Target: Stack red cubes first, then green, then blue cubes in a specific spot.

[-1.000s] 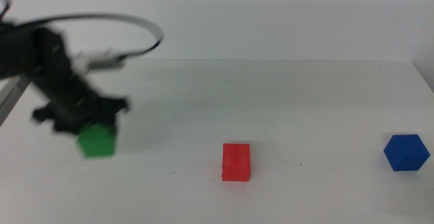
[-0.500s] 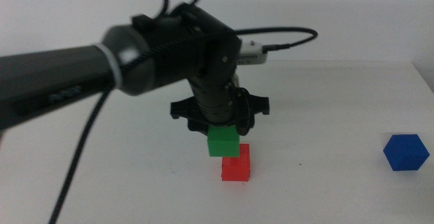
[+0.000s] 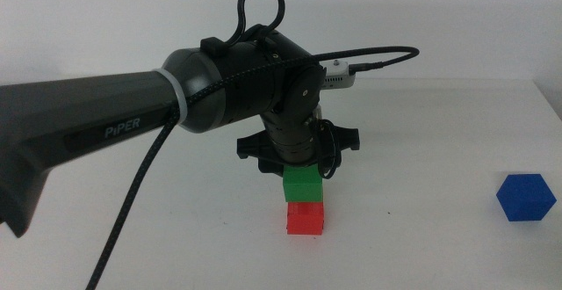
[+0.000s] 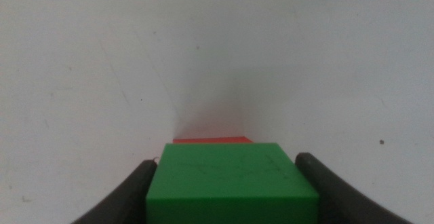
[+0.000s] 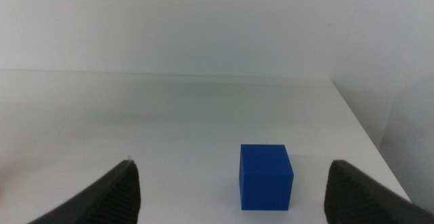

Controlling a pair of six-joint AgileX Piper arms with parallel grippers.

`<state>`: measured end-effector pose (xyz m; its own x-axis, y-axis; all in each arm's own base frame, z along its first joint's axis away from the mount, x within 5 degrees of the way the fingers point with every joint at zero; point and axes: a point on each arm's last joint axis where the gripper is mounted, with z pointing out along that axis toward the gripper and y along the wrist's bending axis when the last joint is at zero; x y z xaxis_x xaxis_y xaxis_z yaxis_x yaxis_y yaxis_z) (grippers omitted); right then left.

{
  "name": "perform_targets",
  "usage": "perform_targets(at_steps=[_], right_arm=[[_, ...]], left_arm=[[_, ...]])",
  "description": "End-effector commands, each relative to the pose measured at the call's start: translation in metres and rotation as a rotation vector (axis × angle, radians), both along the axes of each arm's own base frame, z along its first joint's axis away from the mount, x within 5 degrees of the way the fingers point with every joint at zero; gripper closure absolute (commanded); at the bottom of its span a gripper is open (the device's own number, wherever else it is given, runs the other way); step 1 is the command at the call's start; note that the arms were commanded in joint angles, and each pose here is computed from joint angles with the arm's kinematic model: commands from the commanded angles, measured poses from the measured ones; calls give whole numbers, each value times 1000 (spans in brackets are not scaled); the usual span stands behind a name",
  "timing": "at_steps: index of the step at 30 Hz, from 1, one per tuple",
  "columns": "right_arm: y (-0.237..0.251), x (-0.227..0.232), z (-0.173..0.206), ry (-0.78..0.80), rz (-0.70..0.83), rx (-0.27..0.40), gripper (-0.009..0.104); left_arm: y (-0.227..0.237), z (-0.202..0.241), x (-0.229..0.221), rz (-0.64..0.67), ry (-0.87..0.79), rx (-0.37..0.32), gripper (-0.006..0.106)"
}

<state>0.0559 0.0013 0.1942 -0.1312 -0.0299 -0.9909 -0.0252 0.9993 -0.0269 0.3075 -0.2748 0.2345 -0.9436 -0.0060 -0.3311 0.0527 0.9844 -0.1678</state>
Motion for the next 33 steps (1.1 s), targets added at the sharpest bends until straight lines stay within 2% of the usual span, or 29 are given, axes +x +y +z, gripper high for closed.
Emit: perform_targets(at_steps=[1, 7, 13, 22, 25, 27, 29, 30, 33], right_arm=[[-1, 0, 0, -10, -10, -13, 2], [-1, 0, 0, -10, -10, -13, 2], [-1, 0, 0, -10, -10, -13, 2], [-1, 0, 0, -10, -10, -13, 2], [-1, 0, 0, -10, -10, -13, 2], [-1, 0, 0, -10, -10, -13, 2], [-1, 0, 0, -10, -10, -13, 2], [-1, 0, 0, -10, -10, -13, 2], [-1, 0, 0, -10, -10, -13, 2]], left_arm=[[-4, 6, -2, -4, -17, -19, 98], [-6, 6, -4, 6, -11, -23, 98], [-6, -7, -3, 14, 21, 21, 98], [-8, -20, 0, 12, 46, 47, 98], [-8, -20, 0, 6, 41, 44, 95], [-9, -20, 1, 5, 37, 38, 90], [-9, -20, 1, 3, 34, 33, 78], [-10, -20, 1, -1, 27, 30, 52], [-11, -19, 2, -48, 5, 33, 30]])
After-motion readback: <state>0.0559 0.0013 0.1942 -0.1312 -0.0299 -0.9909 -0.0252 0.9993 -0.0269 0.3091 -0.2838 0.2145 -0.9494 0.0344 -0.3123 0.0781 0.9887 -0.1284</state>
